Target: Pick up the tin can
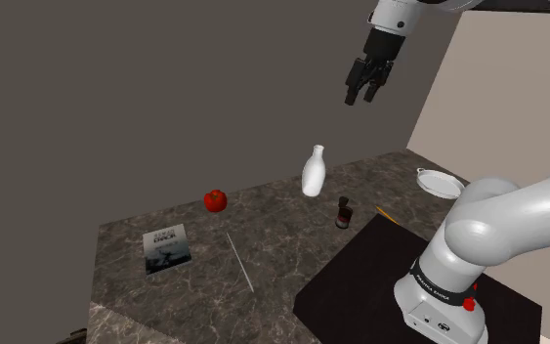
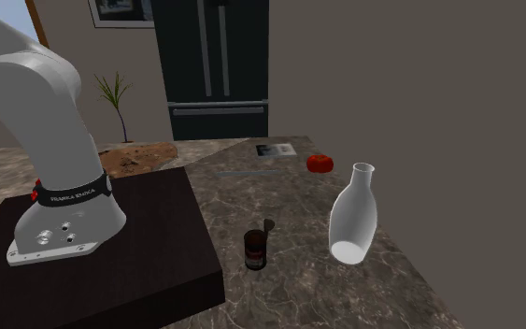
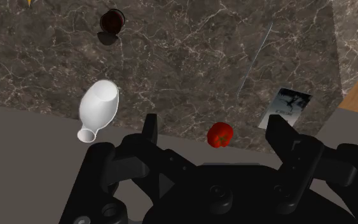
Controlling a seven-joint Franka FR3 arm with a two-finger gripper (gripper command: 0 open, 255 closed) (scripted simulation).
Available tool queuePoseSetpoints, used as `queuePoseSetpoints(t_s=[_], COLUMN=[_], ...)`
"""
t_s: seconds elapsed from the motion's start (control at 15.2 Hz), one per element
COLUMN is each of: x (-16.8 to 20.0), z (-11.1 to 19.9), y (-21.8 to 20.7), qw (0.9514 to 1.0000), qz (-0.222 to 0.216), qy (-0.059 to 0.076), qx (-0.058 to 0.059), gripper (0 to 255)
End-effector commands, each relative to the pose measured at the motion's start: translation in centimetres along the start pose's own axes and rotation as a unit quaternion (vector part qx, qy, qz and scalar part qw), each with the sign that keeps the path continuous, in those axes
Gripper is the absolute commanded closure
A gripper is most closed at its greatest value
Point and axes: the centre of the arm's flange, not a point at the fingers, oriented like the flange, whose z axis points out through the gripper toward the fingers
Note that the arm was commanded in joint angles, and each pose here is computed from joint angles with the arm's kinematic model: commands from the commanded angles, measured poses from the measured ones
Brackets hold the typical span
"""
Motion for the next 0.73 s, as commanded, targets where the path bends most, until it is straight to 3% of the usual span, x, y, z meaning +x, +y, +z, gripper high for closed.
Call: queuePoseSetpoints(t_s=[0.0,0.66], x=[0.0,-0.7], z=[0.0,12.2], y=[0.0,4.5], qw=[1.0,0.9998], qz=[0.0,0.017], qy=[0.0,-0.001], qx=[0.0,-0.014], gripper=[0,0])
